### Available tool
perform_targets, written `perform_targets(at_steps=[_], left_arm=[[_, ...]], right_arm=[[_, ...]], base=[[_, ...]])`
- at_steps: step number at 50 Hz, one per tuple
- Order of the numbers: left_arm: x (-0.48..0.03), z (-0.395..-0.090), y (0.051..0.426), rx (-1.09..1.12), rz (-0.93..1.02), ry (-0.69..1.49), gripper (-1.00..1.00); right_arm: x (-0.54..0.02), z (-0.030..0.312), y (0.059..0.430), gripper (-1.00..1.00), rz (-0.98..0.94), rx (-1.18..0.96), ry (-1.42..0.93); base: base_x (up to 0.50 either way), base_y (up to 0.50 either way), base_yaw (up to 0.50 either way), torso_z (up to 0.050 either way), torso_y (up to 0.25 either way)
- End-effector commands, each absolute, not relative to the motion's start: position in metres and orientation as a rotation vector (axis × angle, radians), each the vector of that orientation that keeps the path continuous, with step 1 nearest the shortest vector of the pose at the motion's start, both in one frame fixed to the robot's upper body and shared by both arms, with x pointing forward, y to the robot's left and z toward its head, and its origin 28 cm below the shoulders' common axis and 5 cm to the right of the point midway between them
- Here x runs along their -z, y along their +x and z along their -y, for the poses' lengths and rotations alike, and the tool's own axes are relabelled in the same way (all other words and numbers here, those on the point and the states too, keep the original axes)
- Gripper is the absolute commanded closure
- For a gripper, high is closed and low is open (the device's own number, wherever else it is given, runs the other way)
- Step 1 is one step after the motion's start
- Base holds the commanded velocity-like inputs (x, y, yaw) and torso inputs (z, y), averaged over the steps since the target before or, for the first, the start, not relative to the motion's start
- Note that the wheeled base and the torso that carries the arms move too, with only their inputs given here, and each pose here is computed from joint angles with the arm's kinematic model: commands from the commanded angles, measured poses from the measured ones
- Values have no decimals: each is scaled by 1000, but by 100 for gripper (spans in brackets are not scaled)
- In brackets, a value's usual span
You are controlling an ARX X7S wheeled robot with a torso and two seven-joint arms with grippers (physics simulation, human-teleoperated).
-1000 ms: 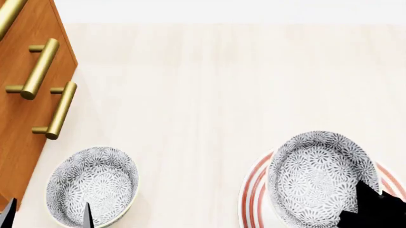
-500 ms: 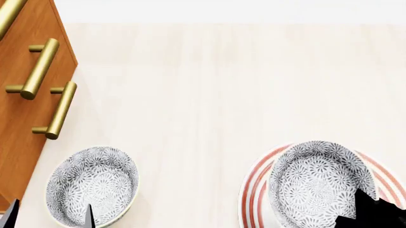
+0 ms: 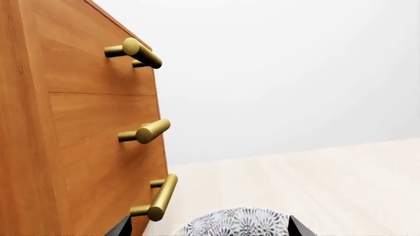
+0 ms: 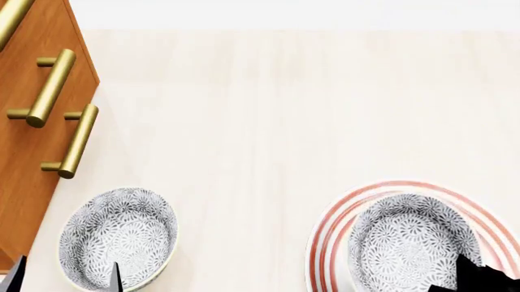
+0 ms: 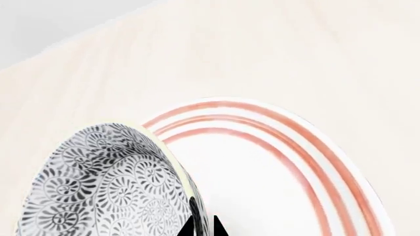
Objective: Pick up the bowl and put it in the front on the plate.
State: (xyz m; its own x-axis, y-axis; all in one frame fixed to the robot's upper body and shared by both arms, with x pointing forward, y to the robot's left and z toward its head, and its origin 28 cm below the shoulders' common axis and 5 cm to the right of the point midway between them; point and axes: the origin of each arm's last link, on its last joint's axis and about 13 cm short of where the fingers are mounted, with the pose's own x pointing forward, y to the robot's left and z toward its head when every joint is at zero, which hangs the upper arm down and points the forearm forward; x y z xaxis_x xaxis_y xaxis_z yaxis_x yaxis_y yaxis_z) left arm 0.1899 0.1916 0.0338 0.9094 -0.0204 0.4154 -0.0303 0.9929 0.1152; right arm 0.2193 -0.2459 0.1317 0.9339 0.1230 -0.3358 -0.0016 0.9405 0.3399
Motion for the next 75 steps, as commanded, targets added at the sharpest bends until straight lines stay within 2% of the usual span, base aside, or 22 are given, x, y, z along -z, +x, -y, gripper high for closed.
perform_targets(at_steps=[1, 27, 28, 41, 52, 58, 62, 67, 71, 73, 75], left_arm=[[-36, -191, 192, -8, 439, 120, -100], [-36, -191, 192, -4, 436, 119, -100], [-36, -191, 192, -4, 436, 119, -100], [-37, -191, 192, -12, 436, 115, -100], [-37, -191, 193, -13, 441, 117, -100], [-39, -192, 193, -22, 459, 119, -100], [-41, -192, 194, -31, 472, 130, -100], [-47, -194, 194, -45, 496, 133, -100], [-54, -200, 200, -98, 478, 86, -100], [-57, -204, 203, -127, 504, 97, -100], [-63, -209, 205, -154, 525, 95, -100]], right_arm=[[-134, 239, 228, 100, -323, -132, 325], [-127, 240, 225, 100, -350, -122, 297], [-130, 240, 225, -100, -348, -118, 289], [-181, 245, 226, -100, -186, -102, 249], [-200, 252, 219, -100, -101, -52, 259], [-207, 258, 211, -100, 75, -29, 341], [-204, 256, 200, -100, 255, -36, 276], [-198, 249, 192, -100, 373, -59, 301], [-167, 223, 197, -100, 441, -127, 320], [-137, 208, 193, -100, 449, -29, 454], [-104, 216, 171, -100, 451, 255, 364]], base=[[0, 0, 0, 0, 0], [0, 0, 0, 0, 0], [0, 0, 0, 0, 0], [0, 0, 0, 0, 0], [0, 0, 0, 0, 0], [0, 0, 0, 0, 0], [0, 0, 0, 0, 0], [0, 0, 0, 0, 0], [0, 0, 0, 0, 0], [0, 0, 0, 0, 0], [0, 0, 0, 0, 0]])
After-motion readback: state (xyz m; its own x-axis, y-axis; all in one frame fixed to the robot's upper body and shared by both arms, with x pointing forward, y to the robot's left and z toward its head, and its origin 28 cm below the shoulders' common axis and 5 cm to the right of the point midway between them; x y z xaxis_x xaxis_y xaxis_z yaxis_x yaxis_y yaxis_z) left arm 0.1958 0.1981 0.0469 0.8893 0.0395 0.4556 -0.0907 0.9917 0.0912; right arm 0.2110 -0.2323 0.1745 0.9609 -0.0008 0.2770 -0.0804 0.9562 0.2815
